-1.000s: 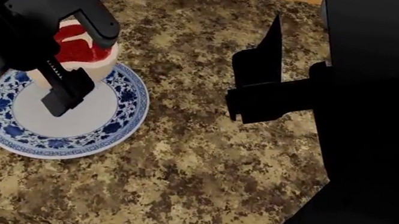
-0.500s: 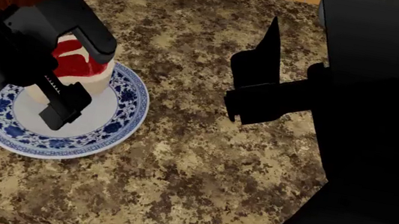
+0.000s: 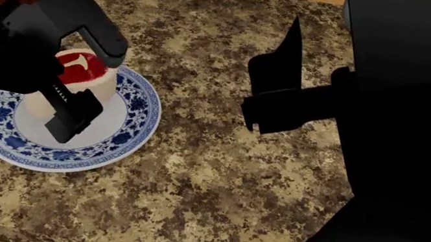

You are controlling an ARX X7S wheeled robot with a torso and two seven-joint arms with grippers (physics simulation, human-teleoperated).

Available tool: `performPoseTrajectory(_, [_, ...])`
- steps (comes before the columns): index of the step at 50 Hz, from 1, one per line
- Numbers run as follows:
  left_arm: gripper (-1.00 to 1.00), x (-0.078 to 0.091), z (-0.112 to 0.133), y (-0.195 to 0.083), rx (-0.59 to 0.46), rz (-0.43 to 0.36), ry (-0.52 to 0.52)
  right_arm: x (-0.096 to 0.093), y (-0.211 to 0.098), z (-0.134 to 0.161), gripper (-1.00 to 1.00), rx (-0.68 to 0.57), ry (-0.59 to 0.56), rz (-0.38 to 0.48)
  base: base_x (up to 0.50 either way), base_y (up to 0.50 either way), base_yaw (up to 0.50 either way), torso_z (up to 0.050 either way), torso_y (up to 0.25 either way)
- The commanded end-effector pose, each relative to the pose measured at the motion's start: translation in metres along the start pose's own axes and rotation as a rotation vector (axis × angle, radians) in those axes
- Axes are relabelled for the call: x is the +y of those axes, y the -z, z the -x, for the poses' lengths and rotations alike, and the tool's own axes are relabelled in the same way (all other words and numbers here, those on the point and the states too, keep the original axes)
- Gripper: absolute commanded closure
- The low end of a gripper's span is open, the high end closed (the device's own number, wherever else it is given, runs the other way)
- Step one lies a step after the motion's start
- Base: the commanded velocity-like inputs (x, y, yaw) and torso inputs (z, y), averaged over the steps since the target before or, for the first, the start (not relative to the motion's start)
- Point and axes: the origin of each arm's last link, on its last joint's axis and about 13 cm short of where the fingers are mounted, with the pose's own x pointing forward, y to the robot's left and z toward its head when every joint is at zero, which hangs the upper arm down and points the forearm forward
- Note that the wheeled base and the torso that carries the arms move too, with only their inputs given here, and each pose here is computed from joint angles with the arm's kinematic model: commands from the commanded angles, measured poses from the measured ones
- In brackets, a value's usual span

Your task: Pick the steak from the oven and place it on the plate on the counter.

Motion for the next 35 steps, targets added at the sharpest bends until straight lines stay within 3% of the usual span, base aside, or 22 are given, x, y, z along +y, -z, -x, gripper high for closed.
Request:
performPoseTrajectory(1, [-1.0, 0.001, 0.023, -0.006, -0.061, -0.003, -0.011, 0.0, 0.0, -0.001, -1.0, 0.002, -0.001, 0.0, 0.0, 0.0, 0.0, 0.0, 0.0])
performPoseTrajectory(16, [-1.0, 0.011, 0.073, -0.022, -0.191, 0.006, -0.068, 0.0, 0.0, 0.0, -1.0, -0.003, 0.001, 0.002, 0.0, 0.0, 0.0, 0.0, 0.0])
performPoseTrajectory(35, [-1.0, 0.004, 0.074, -0.014, -0.237, 0.028, -0.062, 0.0, 0.001, 0.003, -1.0, 0.001, 0.008, 0.004, 0.0, 0.0, 0.0, 0.0, 0.0])
